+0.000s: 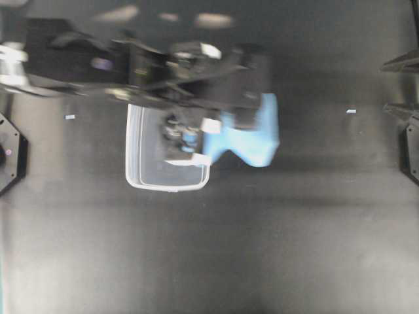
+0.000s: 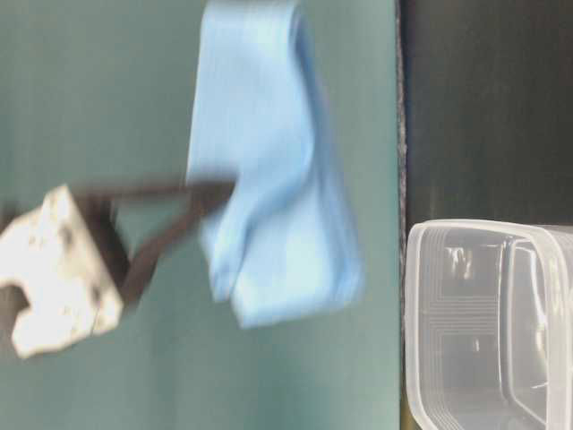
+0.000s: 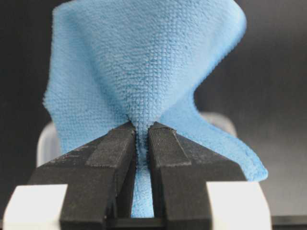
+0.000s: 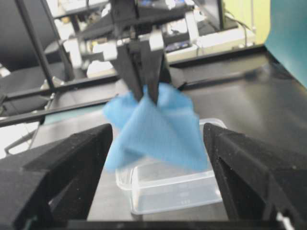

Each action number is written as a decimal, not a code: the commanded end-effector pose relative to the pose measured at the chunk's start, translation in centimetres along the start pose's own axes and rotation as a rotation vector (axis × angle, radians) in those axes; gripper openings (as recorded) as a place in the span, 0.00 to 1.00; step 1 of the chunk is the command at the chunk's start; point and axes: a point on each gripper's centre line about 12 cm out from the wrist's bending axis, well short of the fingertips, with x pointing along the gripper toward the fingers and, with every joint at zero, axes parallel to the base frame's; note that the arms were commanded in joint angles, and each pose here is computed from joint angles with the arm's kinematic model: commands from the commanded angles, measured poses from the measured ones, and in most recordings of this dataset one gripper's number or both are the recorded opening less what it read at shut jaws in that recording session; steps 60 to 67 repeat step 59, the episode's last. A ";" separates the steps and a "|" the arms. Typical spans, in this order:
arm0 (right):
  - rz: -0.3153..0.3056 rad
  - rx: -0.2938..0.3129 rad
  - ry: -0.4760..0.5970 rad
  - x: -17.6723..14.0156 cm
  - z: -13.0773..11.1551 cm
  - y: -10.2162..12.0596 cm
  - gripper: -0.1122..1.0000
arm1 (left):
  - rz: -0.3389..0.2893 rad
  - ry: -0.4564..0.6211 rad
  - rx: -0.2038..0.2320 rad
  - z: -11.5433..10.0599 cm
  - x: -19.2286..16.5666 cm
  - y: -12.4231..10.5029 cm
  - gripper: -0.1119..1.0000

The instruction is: Place the blue towel into the container with the left arm.

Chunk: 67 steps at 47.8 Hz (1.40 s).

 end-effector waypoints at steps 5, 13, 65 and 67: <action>0.000 0.003 -0.006 0.2 0.2 0.0 0.77 | 0.012 -0.001 -0.022 -3.7 -2.6 0.4 0.15; 0.000 0.003 -0.009 0.2 0.3 0.0 0.77 | 0.014 -0.026 -0.022 -5.4 -2.5 0.3 0.15; 0.000 0.008 -0.008 0.2 0.1 0.0 0.77 | 0.017 0.018 -0.045 -9.9 2.0 0.4 0.69; 0.000 0.008 -0.008 0.2 0.1 0.0 0.77 | 0.017 0.018 -0.045 -9.9 2.0 0.4 0.69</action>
